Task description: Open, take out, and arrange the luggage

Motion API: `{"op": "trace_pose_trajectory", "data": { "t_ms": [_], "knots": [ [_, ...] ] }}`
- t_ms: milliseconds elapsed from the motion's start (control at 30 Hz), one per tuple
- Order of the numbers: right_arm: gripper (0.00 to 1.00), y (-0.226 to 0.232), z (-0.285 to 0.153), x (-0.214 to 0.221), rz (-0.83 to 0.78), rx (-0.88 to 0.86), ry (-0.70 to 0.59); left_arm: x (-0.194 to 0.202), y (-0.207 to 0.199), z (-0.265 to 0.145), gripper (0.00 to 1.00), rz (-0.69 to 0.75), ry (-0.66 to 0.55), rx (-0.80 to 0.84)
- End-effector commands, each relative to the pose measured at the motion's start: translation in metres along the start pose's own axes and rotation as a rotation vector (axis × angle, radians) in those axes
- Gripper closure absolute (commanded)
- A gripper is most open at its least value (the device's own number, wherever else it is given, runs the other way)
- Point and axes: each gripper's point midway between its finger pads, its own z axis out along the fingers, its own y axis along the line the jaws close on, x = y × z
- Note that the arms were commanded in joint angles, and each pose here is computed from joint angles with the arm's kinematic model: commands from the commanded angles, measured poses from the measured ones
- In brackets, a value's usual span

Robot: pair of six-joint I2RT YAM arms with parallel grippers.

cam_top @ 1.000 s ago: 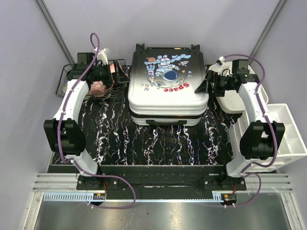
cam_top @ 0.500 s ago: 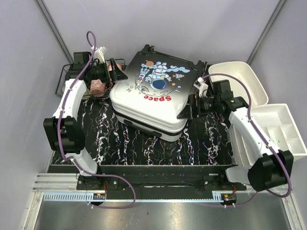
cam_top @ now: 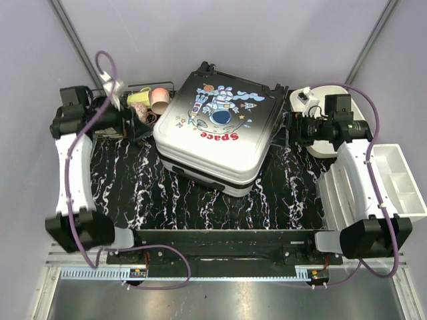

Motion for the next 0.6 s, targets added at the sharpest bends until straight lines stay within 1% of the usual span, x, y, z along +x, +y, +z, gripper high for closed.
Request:
{"op": "trace_pose_trajectory", "data": {
  "t_ms": [0, 33, 67, 100, 133, 167, 233, 300, 333, 367, 433, 500, 533, 567],
  "knots": [
    [0.08, -0.011, -0.006, -0.005, -0.001, 0.07, 0.005, 0.077, -0.081, -0.036, 0.02, 0.574, 0.164, 0.226],
    [0.08, -0.011, -0.007, -0.007, 0.014, 0.075, 0.001, 0.098, -0.096, -0.035, 0.02, 0.632, 0.213, 0.294],
    [0.07, -0.013, -0.006, -0.009, 0.014, 0.079, -0.001, 0.135, -0.109, -0.043, 0.03, 0.636, 0.31, 0.353],
    [0.07, -0.012, -0.009, -0.013, 0.042, 0.084, -0.013, 0.15, -0.115, -0.043, 0.05, 0.736, 0.337, 0.412],
    [0.07, -0.014, -0.008, -0.014, 0.059, 0.087, -0.013, 0.166, -0.131, -0.04, 0.05, 0.787, 0.366, 0.491],
    [0.07, -0.015, -0.01, -0.016, 0.062, 0.092, -0.018, 0.186, -0.136, -0.041, 0.06, 0.83, 0.395, 0.524],
    [0.05, -0.02, -0.011, -0.018, 0.065, 0.108, -0.018, 0.201, -0.151, -0.032, 0.07, 0.932, 0.393, 0.605],
    [0.03, -0.024, -0.01, -0.013, 0.08, 0.128, 0.0, 0.206, -0.151, -0.013, 0.07, 1.019, 0.327, 0.584],
    [0.03, -0.027, -0.009, -0.012, 0.093, 0.133, 0.004, 0.209, -0.16, -0.005, 0.07, 1.073, 0.297, 0.619],
    [0.02, -0.027, -0.008, -0.01, 0.103, 0.134, 0.011, 0.21, -0.156, 0.01, 0.08, 1.144, 0.266, 0.59],
    [0.02, -0.029, -0.005, -0.004, 0.12, 0.133, 0.021, 0.216, -0.162, 0.027, 0.1, 1.225, 0.268, 0.609],
    [0.01, -0.029, -0.006, -0.005, 0.119, 0.135, 0.017, 0.219, -0.164, 0.042, 0.13, 1.266, 0.266, 0.626],
    [0.01, -0.029, -0.006, -0.006, 0.119, 0.135, 0.017, 0.227, -0.165, 0.051, 0.16, 1.259, 0.3, 0.657],
    [0.0, -0.029, -0.006, -0.006, 0.116, 0.136, 0.015, 0.223, -0.165, 0.059, 0.18, 1.25, 0.297, 0.645]
  ]
}}
